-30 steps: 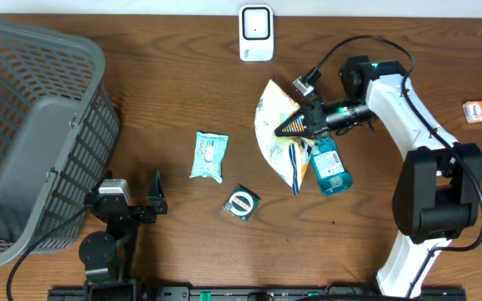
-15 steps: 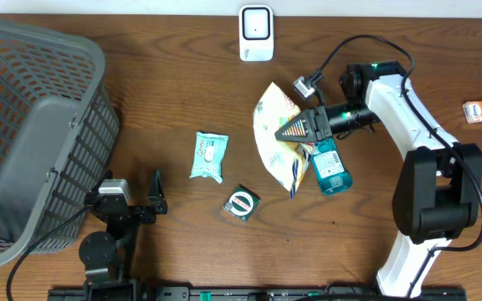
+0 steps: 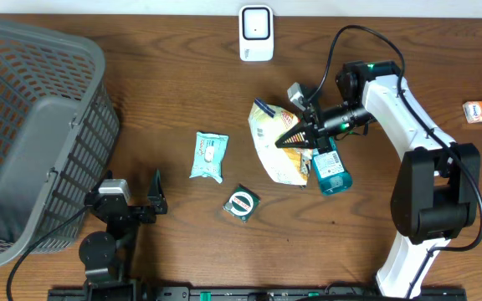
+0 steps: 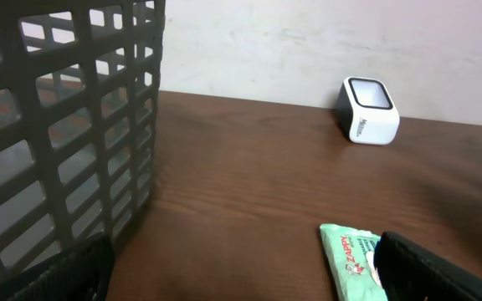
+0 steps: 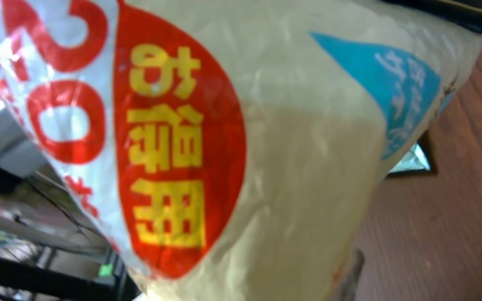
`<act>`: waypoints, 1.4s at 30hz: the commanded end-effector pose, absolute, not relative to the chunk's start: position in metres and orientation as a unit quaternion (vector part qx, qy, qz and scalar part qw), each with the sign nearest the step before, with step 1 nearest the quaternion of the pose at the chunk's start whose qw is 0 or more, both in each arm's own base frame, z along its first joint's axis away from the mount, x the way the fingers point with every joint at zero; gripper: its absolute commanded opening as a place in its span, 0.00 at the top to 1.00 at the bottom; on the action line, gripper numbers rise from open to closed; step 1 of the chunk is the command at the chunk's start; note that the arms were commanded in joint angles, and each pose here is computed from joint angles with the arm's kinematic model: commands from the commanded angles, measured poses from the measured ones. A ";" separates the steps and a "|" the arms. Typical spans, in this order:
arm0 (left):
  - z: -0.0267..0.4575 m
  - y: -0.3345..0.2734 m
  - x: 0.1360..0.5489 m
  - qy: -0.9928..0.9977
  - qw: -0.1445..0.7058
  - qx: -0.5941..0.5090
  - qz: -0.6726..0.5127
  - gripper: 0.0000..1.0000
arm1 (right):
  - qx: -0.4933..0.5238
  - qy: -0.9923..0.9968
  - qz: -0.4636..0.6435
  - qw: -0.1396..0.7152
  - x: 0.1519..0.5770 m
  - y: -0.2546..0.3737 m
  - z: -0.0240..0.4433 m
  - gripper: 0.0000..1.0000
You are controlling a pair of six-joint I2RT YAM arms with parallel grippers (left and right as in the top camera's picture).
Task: Scan the item barcode
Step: 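Lift the yellow snack bag off the pile with the right gripper, then hold the snack bag in front of the white scanner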
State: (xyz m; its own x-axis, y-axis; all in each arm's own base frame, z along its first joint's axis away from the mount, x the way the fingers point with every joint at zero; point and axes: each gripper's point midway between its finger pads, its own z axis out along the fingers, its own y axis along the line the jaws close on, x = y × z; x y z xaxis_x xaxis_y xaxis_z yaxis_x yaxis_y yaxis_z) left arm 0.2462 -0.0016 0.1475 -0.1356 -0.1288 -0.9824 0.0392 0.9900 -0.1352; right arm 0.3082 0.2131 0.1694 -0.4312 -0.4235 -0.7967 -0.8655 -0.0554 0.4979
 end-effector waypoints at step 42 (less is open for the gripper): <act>0.132 -0.004 0.245 0.766 0.638 -0.028 -0.069 0.02 | -0.418 0.799 -0.235 0.361 0.558 0.156 0.171 0.99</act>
